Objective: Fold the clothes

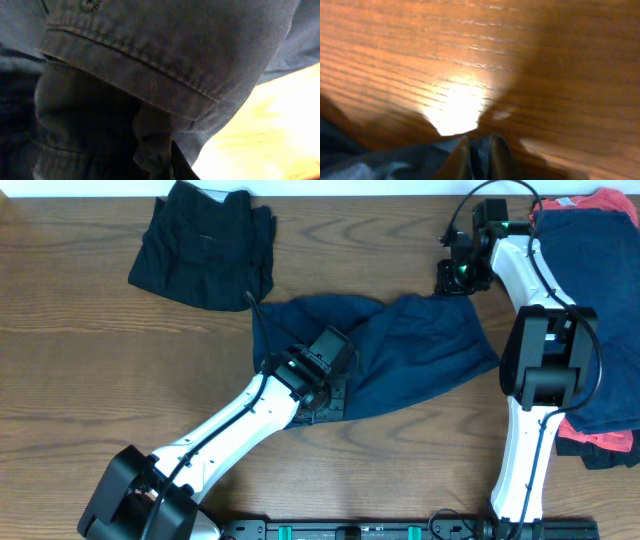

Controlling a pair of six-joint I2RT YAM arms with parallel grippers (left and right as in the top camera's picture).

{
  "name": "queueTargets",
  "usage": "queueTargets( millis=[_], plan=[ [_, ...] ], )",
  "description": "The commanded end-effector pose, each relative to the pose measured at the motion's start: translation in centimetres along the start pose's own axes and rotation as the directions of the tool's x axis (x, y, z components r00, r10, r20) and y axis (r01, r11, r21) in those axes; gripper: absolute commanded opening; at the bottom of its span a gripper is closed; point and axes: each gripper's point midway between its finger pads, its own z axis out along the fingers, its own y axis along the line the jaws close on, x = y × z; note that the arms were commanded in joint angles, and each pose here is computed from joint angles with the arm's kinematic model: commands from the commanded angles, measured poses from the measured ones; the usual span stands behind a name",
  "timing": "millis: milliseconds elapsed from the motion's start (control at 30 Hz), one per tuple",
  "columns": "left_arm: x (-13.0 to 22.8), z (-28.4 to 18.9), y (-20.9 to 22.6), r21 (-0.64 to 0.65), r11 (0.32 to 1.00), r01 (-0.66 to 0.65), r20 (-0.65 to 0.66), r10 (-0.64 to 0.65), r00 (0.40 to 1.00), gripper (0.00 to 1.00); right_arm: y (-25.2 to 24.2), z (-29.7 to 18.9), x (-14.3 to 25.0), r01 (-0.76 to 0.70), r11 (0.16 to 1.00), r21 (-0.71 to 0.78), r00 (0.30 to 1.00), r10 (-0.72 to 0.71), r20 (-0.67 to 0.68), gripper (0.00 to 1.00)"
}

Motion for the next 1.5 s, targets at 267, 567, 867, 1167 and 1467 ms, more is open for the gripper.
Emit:
queueTargets(
  millis=[267, 567, 867, 1167, 1467],
  plan=[
    [-5.4, -1.4, 5.1, -0.052, 0.982, 0.181, 0.136, -0.172, 0.976, 0.06, 1.7, -13.9, -1.5, -0.032, 0.999, 0.004, 0.985, 0.031, 0.168, 0.01],
    [-6.7, -4.8, 5.4, 0.058, 0.972, 0.228, 0.187, -0.235, 0.954, 0.06, 1.9, -24.5, 5.9, -0.175, 0.978, 0.112, 0.978, 0.160, 0.134, 0.01],
    [-4.3, -6.6, 5.8, 0.036, 0.972, 0.233, 0.156, -0.235, 0.959, 0.06, 1.6, -27.8, 13.4, -0.294, 0.927, 0.232, 0.953, 0.303, -0.007, 0.01],
    [-6.6, -7.3, 8.3, -0.082, 0.962, 0.259, 0.301, -0.224, 0.927, 0.06, -0.1, -24.4, 10.4, -0.280, 0.933, 0.226, 0.960, 0.268, 0.083, 0.01],
    [-14.1, -11.2, 10.4, -0.148, 0.934, 0.326, 0.650, -0.157, 0.744, 0.06, -1.7, -23.2, 4.6, -0.242, 0.947, 0.211, 0.940, 0.175, 0.295, 0.01]
  ],
)
